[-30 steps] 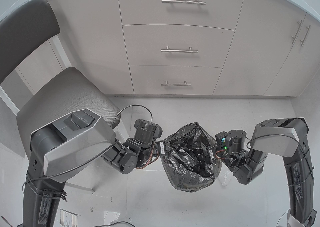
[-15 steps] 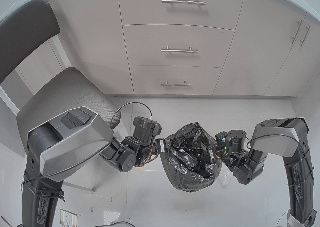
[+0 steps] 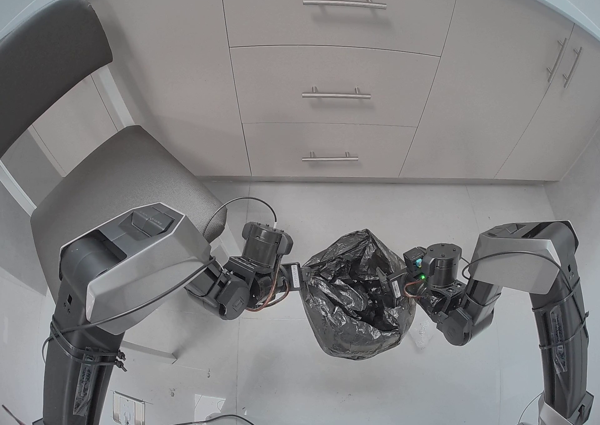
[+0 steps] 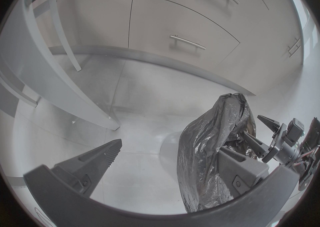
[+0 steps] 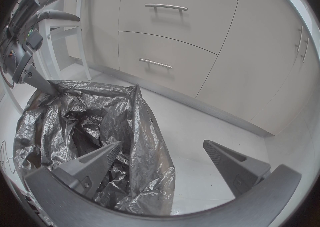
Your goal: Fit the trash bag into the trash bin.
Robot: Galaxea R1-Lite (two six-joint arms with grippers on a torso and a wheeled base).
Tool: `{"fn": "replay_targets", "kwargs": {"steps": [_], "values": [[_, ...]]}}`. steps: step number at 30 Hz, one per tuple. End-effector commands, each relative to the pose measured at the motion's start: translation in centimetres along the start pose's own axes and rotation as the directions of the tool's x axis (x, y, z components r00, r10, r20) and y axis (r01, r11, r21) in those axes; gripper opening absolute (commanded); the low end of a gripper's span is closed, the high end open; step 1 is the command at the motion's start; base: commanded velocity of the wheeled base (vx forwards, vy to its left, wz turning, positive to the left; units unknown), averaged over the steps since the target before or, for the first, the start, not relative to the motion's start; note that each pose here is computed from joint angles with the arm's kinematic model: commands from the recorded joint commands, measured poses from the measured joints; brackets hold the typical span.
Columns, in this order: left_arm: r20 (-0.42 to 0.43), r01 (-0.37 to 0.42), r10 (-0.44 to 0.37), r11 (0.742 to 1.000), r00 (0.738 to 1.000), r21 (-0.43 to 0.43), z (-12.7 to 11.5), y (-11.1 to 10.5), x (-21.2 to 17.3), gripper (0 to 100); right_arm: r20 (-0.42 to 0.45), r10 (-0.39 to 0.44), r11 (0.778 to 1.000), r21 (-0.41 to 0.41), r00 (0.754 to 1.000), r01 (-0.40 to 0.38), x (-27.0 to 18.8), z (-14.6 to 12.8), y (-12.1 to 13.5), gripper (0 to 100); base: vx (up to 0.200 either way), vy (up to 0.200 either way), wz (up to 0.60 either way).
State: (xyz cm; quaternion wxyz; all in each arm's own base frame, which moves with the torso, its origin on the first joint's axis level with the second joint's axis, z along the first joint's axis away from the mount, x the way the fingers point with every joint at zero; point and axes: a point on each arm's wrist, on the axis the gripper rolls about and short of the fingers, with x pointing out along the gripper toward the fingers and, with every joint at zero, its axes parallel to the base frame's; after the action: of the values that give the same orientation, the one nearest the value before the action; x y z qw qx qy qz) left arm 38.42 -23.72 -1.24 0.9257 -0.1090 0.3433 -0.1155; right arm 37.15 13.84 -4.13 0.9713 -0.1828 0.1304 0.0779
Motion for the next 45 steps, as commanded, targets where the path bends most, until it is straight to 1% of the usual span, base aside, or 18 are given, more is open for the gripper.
{"fn": "replay_targets", "kwargs": {"steps": [1,4,5,10,14,20,24,25,34,40,45], "values": [[-0.023,0.007,-0.007,1.000,1.000,-0.004,-0.4,0.1,-0.1,100,-0.003,0.006,1.000,-0.004,1.000,-0.006,0.0,-0.1,0.2,100,0.000,0.000,0.00],[-0.032,0.016,-0.016,1.000,0.999,0.001,-0.6,-0.4,-0.5,100,-0.003,0.006,1.000,-0.004,1.000,-0.006,0.0,-0.1,0.2,100,0.000,0.000,0.00],[-0.049,0.037,-0.036,0.999,0.998,0.017,-1.3,-1.1,-1.0,100,-0.002,0.006,1.000,-0.004,1.000,-0.006,0.0,-0.1,0.2,100,0.000,0.000,0.00],[-0.076,0.077,-0.073,0.996,0.994,0.041,-2.4,-2.4,-1.8,100,0.002,0.004,1.000,-0.003,1.000,-0.004,-0.1,0.0,0.2,100,0.000,0.000,0.00],[-0.070,0.090,-0.086,0.995,0.994,0.043,-2.1,-2.8,-2.6,100,0.004,0.004,1.000,-0.002,1.000,-0.004,-0.1,0.1,0.2,100,0.000,0.000,0.00],[-0.058,0.092,-0.090,0.995,0.994,0.039,-1.9,-3.0,-2.6,100,0.002,0.004,1.000,-0.003,1.000,-0.004,0.0,0.0,0.2,100,0.000,0.000,0.00],[-0.019,0.082,-0.081,0.997,0.997,0.015,-0.7,-2.2,-2.1,100,0.002,0.004,1.000,-0.003,1.000,-0.004,0.0,0.0,0.2,100,0.000,0.000,0.00],[-0.005,0.074,-0.074,0.997,0.997,0.005,-0.4,-1.5,-1.7,100,0.002,0.004,1.000,-0.003,1.000,-0.004,0.0,0.0,0.2,100,0.000,0.000,0.00],[0.016,0.035,-0.035,0.999,0.999,-0.025,0.5,0.5,0.0,100,0.004,0.004,1.000,-0.002,1.000,-0.004,0.0,0.1,0.2,100,0.000,0.000,0.00],[0.005,0.021,-0.021,1.000,1.000,-0.023,0.1,1.2,0.8,100,0.005,0.004,1.000,0.000,1.000,-0.004,0.0,0.1,0.2,100,0.000,0.000,0.00],[-0.008,0.015,-0.015,1.000,1.000,-0.018,-0.3,1.3,1.2,100,0.008,0.001,1.000,0.001,1.000,-0.001,0.0,0.2,0.1,100,0.000,0.000,0.00]]}}
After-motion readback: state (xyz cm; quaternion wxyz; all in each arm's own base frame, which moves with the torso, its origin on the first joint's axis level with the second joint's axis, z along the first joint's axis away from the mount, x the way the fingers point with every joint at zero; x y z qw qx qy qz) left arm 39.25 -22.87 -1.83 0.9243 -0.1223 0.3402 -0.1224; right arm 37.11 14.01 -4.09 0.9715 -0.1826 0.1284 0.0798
